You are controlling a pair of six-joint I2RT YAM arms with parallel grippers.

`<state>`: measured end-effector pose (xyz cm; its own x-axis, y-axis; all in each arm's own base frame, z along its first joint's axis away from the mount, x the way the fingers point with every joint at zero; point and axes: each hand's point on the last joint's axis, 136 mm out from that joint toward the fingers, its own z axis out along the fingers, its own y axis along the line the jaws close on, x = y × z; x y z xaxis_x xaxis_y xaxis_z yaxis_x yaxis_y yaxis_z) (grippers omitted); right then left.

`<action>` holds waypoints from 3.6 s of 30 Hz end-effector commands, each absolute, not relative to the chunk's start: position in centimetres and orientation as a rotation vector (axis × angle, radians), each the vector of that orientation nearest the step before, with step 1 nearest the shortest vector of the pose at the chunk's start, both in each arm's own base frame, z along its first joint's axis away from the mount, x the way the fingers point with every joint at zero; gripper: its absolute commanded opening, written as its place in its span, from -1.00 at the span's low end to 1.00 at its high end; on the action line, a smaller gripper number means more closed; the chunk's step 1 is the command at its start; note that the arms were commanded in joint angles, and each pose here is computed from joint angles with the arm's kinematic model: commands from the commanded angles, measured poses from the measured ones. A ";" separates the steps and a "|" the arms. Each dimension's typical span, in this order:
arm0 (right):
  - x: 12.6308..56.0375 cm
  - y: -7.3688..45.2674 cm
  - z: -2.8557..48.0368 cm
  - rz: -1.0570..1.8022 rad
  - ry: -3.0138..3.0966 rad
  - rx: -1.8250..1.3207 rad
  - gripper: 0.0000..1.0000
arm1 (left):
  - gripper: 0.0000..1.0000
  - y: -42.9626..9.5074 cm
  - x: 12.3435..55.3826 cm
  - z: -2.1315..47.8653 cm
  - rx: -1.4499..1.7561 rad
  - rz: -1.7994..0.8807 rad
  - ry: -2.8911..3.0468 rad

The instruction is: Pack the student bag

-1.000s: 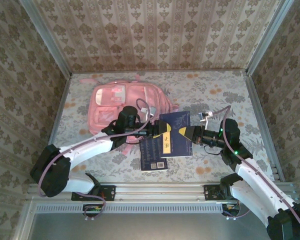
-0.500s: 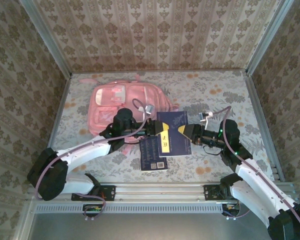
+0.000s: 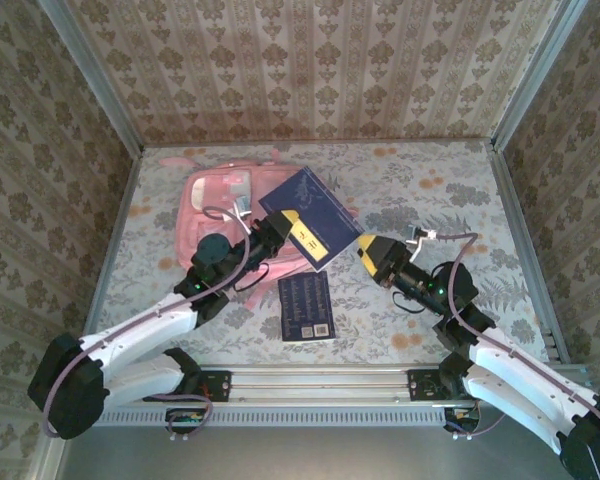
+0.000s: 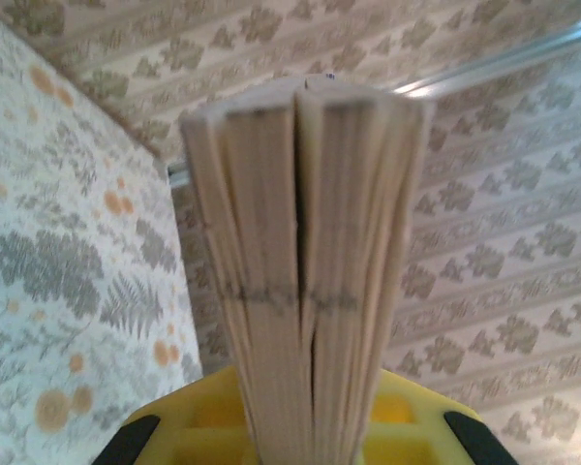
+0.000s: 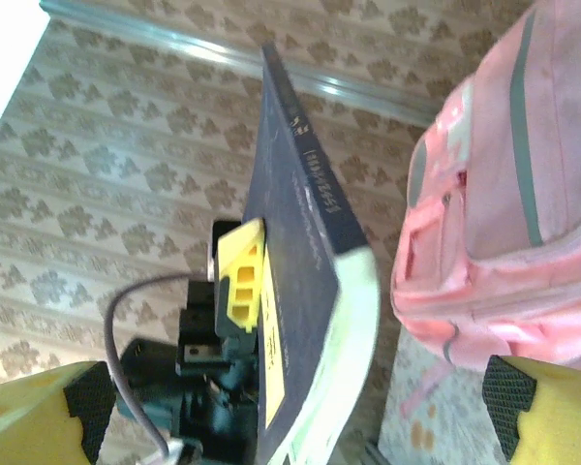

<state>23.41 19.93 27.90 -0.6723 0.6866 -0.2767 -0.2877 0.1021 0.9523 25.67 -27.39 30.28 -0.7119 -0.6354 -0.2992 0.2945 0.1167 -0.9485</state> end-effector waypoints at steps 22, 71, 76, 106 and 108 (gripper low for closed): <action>26.7 25.8 32.3 1.770 1.547 0.351 0.57 | -1.00 -26.5 26.5 30.9 -0.529 -1.739 1.620; 27.1 12.9 23.2 1.061 1.980 0.427 -1.00 | 0.03 -27.2 39.7 17.9 0.086 -1.081 2.523; 27.2 13.1 23.4 1.101 1.968 0.425 -1.00 | 0.03 -27.9 40.2 16.7 0.065 -1.132 2.514; 27.8 13.3 22.8 1.177 1.971 0.458 -1.00 | -0.37 -30.9 37.9 14.6 0.165 -1.188 2.559; 27.8 13.4 22.9 1.182 1.971 0.458 -1.00 | -0.35 -30.9 37.8 13.4 0.161 -1.166 2.604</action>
